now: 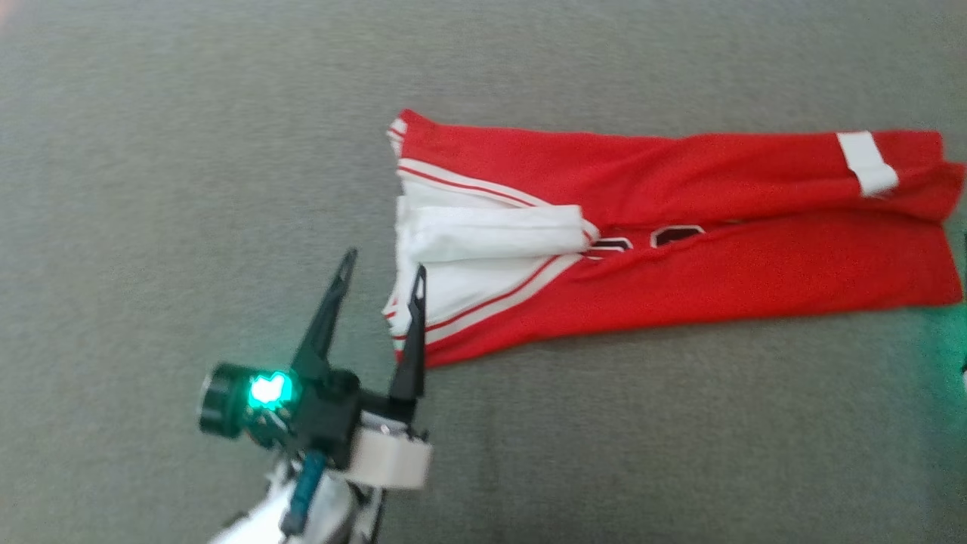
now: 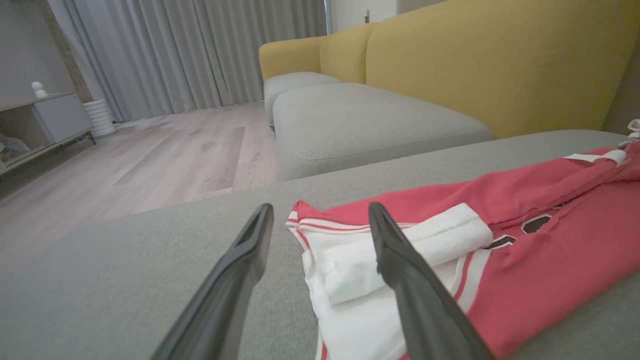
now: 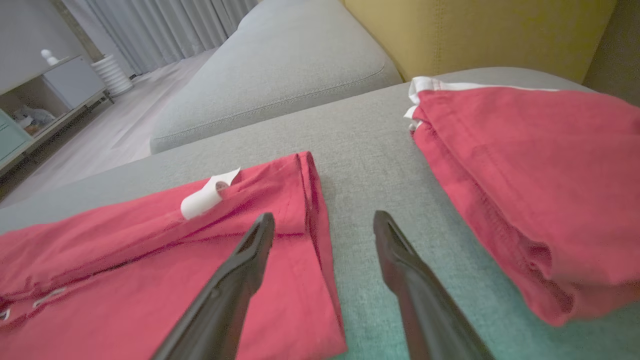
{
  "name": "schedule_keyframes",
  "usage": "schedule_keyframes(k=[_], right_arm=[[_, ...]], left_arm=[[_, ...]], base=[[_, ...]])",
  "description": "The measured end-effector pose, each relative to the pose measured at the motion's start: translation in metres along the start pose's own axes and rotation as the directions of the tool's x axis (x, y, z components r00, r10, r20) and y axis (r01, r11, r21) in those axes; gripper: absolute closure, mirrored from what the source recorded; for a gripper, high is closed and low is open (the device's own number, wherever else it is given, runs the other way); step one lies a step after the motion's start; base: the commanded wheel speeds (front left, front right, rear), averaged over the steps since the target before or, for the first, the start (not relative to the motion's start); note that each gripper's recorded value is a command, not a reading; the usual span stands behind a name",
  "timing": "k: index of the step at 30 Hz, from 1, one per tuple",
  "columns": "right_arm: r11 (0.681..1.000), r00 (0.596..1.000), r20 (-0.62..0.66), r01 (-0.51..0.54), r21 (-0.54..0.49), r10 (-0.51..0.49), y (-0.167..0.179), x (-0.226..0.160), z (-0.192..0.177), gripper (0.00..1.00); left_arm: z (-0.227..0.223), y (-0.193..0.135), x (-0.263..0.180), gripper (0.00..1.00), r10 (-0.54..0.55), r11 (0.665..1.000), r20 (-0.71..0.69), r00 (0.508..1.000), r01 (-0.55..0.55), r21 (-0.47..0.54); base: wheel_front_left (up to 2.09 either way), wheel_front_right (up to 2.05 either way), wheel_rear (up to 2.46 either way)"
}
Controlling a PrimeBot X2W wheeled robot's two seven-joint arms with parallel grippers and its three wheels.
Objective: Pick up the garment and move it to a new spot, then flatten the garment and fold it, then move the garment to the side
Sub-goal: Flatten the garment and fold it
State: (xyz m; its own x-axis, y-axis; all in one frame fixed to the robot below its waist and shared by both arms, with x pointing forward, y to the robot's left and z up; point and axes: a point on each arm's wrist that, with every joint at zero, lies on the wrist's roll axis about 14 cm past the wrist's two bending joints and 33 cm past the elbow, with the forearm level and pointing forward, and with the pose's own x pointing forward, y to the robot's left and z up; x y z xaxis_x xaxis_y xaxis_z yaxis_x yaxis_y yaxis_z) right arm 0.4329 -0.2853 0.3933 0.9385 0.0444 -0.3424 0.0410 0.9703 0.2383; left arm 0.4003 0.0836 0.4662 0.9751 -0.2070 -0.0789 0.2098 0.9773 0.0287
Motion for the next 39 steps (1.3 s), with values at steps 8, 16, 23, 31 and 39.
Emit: schedule_keyframes(k=[8, 16, 23, 31, 39], right_arm=[[0.998, 0.991, -0.114, 0.069, -0.001, -0.069, 0.001, 0.044, -0.010, 0.00], [0.995, 0.964, -0.248, 0.102, 0.023, -0.093, 0.005, 0.055, -0.039, 1.00], [0.993, 0.975, -0.205, 0.097, 0.074, -0.081, 0.009, 0.047, -0.032, 1.00], [0.984, 0.976, -0.129, 0.171, -0.043, -0.175, -0.040, 0.020, 0.012, 1.00], [1.000, 0.999, 0.031, 0.007, -0.023, -0.006, 0.015, 0.020, 0.093, 1.00]], left_arm=[[0.013, 0.007, -0.021, 0.00, 0.088, 0.996, 0.051, 0.995, -0.087, -0.023], [0.011, 0.024, -0.028, 0.00, 0.148, 0.989, 0.051, 0.988, -0.147, -0.020], [0.009, 0.023, -0.026, 0.00, 0.137, 0.990, 0.056, 0.989, -0.136, -0.026], [0.015, 0.009, -0.015, 0.00, 0.061, 0.998, 0.087, 0.994, -0.060, -0.010], [0.019, -0.001, -0.016, 0.00, 0.025, 1.000, 0.101, 0.995, -0.023, -0.018]], base=[[0.00, 0.00, 0.00], [0.00, 0.00, 0.00], [0.00, 0.00, 0.00], [0.00, 0.00, 0.00], [0.00, 0.00, 0.00]])
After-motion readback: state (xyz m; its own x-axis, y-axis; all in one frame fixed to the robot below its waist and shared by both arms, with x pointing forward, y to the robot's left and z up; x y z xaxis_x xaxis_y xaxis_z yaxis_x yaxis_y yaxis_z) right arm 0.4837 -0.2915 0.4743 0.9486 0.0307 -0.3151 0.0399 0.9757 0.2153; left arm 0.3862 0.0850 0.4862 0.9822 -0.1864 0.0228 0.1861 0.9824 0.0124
